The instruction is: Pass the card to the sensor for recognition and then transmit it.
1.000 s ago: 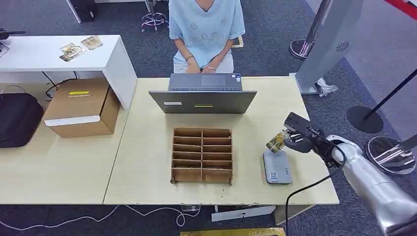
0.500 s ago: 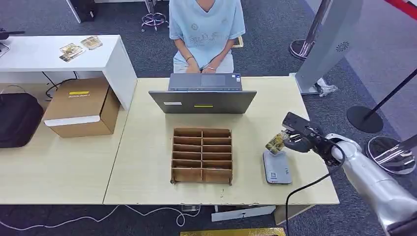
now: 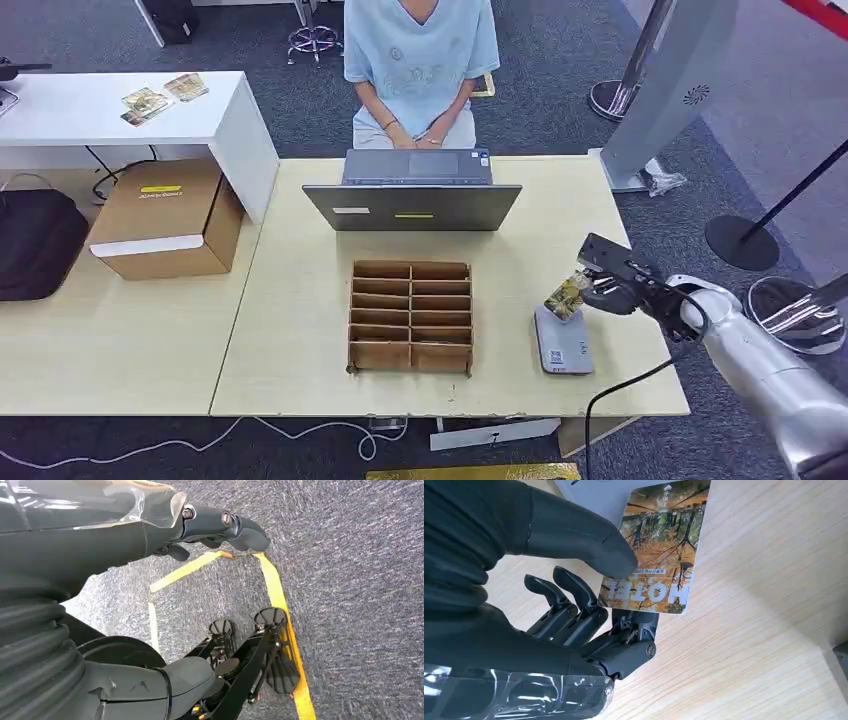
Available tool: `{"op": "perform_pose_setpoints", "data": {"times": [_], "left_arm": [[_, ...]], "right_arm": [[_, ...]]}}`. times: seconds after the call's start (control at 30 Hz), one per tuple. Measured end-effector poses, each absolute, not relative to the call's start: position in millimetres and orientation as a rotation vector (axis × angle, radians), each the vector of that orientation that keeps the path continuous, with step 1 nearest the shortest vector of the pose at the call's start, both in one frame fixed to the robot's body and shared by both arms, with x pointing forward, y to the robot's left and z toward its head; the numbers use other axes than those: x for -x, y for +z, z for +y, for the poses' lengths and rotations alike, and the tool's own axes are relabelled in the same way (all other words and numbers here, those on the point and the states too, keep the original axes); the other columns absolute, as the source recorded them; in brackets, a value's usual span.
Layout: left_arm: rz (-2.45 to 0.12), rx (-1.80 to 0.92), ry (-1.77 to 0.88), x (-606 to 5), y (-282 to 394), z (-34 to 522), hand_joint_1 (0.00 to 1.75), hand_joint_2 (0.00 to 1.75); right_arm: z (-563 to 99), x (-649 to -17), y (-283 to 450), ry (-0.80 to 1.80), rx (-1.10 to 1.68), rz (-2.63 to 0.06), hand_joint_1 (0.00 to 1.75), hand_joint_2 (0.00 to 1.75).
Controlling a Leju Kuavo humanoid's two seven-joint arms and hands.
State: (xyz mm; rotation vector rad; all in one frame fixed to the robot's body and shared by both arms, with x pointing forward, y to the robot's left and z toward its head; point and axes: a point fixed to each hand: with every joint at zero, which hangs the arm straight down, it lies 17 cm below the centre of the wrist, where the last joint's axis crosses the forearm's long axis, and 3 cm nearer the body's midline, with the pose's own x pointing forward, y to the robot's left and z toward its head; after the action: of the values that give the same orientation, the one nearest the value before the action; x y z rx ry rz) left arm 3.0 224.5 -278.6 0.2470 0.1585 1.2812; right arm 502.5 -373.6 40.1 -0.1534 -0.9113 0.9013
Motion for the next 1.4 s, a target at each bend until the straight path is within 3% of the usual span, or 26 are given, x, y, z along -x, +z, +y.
{"op": "perform_pose_setpoints", "data": {"times": [1.4], "left_arm": [[0.231, -0.216, 1.221, 5.8, -276.0, 201.5, 0.00, 1.75]], "right_arm": [[-367.3, -481.8, 32.7, 0.989, 0.157, -0.903, 1.75, 1.75]]}}
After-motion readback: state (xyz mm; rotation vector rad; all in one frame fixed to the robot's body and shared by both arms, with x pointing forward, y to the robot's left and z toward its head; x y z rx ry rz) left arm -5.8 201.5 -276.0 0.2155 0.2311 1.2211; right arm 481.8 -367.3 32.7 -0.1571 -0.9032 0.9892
